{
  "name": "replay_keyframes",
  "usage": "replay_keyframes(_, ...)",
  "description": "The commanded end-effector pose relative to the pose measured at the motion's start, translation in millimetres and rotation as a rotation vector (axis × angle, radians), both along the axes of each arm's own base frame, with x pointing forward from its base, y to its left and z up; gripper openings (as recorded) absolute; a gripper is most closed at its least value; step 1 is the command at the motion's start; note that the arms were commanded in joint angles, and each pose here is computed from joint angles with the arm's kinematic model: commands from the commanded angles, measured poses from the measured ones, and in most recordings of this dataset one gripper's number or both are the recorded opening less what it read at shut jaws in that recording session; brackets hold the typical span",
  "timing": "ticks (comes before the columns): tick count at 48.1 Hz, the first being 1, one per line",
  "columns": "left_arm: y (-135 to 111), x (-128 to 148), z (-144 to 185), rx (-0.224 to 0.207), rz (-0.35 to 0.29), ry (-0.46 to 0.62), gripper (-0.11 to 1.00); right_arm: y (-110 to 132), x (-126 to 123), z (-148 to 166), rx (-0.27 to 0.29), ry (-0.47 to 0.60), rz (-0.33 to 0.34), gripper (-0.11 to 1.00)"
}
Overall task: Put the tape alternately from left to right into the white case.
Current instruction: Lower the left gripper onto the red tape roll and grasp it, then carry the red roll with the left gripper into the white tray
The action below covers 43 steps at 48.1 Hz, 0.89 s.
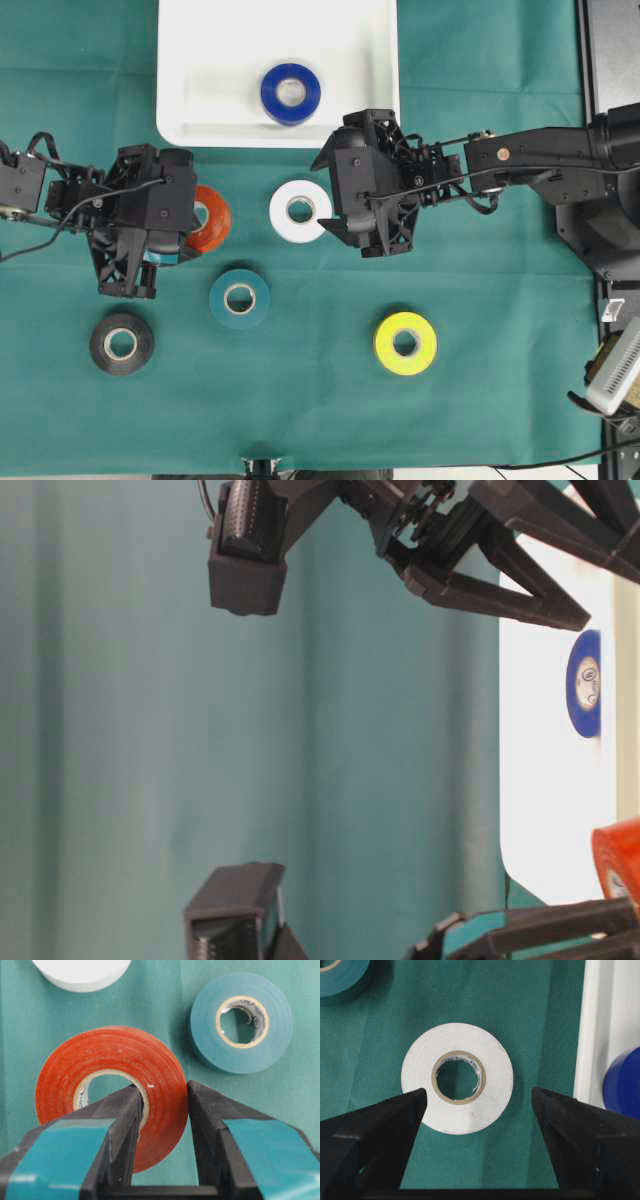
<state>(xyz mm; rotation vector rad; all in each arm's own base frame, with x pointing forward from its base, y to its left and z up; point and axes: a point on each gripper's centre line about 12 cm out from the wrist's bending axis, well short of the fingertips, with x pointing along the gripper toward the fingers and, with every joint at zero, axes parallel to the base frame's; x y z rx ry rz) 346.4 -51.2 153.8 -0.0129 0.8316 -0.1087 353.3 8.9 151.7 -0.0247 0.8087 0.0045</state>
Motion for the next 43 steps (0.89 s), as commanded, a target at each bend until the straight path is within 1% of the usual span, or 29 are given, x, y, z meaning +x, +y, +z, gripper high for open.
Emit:
replay_keyframes(1, 2.9, 6.2, 21.2, -0.002, 0.005, -0.052, 0.27, 1.4, 2.1, 11.9, 0.003, -0.041, 0.005, 0.83)
replay_keyframes(11, 10.7, 3.7, 26.7, 0.026, 0.0, -0.011, 0.27, 2.5, 2.0, 11.9, 0.003, -0.041, 0.008, 0.83)
replay_keyframes(15, 15.6, 4.2, 29.4, 0.046, -0.008, -0.017, 0.27, 2.5, 2.0, 11.9, 0.003, -0.041, 0.008, 0.83)
replay_keyframes(20, 25.2, 5.2, 30.3, 0.068, -0.004, -0.02, 0.27, 2.5, 2.4, 12.4, 0.003, -0.043, 0.008, 0.83)
replay_keyframes(29, 53.3, 8.1, 33.0, 0.093, 0.05, -0.028, 0.27, 2.6, 2.8, 12.9, 0.003, -0.044, 0.008, 0.83)
replay_keyframes(33, 68.6, 8.4, 34.6, 0.111, 0.074, -0.032, 0.27, 2.6, 2.8, 12.9, 0.003, -0.044, 0.008, 0.83)
replay_keyframes(39, 97.7, 8.1, 35.6, 0.145, 0.121, -0.032, 0.27, 2.6, 2.8, 12.9, 0.003, -0.044, 0.008, 0.83)
replay_keyframes(43, 111.9, 7.0, 35.0, 0.165, 0.14, -0.028, 0.27, 2.6, 3.2, 13.3, 0.004, -0.046, 0.007, 0.83)
